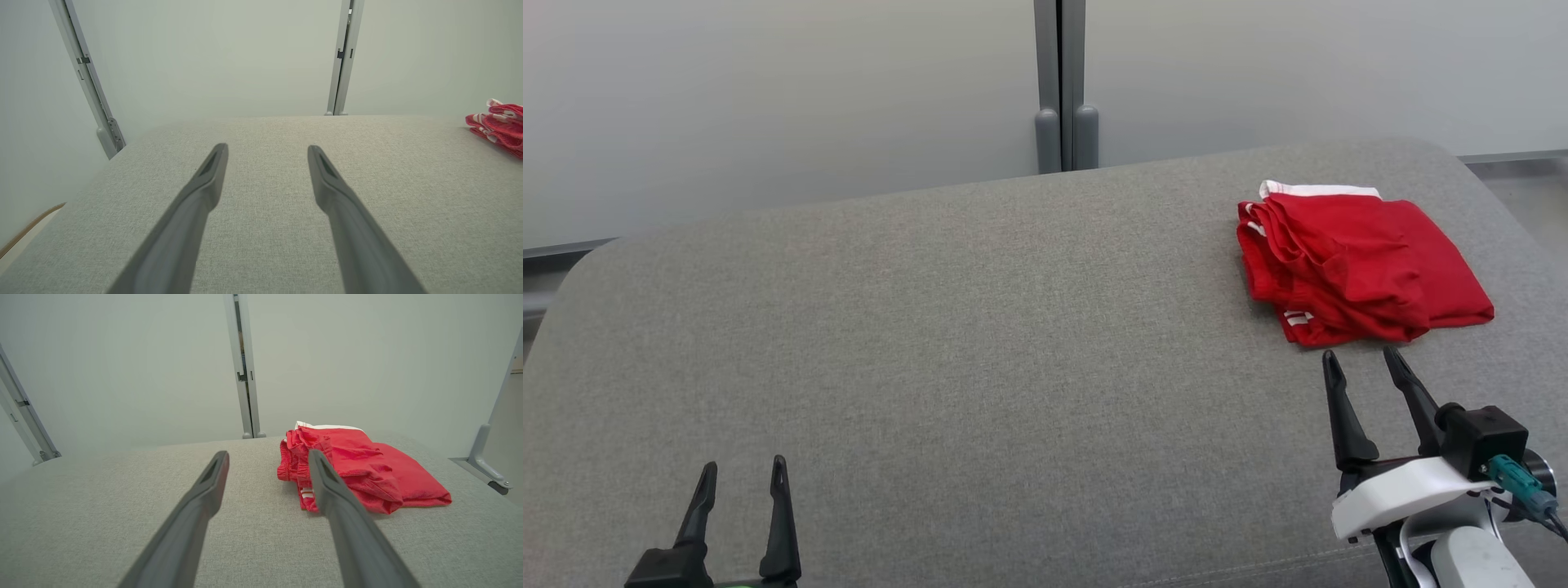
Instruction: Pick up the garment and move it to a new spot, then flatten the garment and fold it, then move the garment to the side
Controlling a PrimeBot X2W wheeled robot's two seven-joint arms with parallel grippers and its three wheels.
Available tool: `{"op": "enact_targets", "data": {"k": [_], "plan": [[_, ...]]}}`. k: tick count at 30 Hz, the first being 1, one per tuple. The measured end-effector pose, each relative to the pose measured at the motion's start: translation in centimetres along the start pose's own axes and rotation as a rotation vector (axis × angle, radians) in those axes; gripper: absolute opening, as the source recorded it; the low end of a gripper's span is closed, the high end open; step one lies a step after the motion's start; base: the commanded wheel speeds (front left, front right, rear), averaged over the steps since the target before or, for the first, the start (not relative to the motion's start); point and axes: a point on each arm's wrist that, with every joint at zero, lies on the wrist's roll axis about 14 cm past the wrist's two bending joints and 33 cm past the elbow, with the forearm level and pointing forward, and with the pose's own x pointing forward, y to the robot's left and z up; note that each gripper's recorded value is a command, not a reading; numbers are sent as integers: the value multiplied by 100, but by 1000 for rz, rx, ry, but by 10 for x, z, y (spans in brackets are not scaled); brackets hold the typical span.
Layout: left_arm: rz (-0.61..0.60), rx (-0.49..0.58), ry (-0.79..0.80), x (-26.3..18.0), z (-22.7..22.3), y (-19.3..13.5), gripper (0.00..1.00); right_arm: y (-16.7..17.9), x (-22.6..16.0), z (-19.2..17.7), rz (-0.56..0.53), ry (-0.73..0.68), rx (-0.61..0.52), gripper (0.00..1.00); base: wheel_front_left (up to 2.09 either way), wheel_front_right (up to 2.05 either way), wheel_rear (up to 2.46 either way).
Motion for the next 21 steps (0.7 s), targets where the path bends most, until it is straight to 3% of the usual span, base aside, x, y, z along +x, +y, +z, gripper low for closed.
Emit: {"op": "enact_targets", "data": {"k": [21], "plan": [[18, 2, 9, -4, -3, 6, 100, -5, 2, -4, -14, 11, -6, 100, 0, 0, 0]]}}
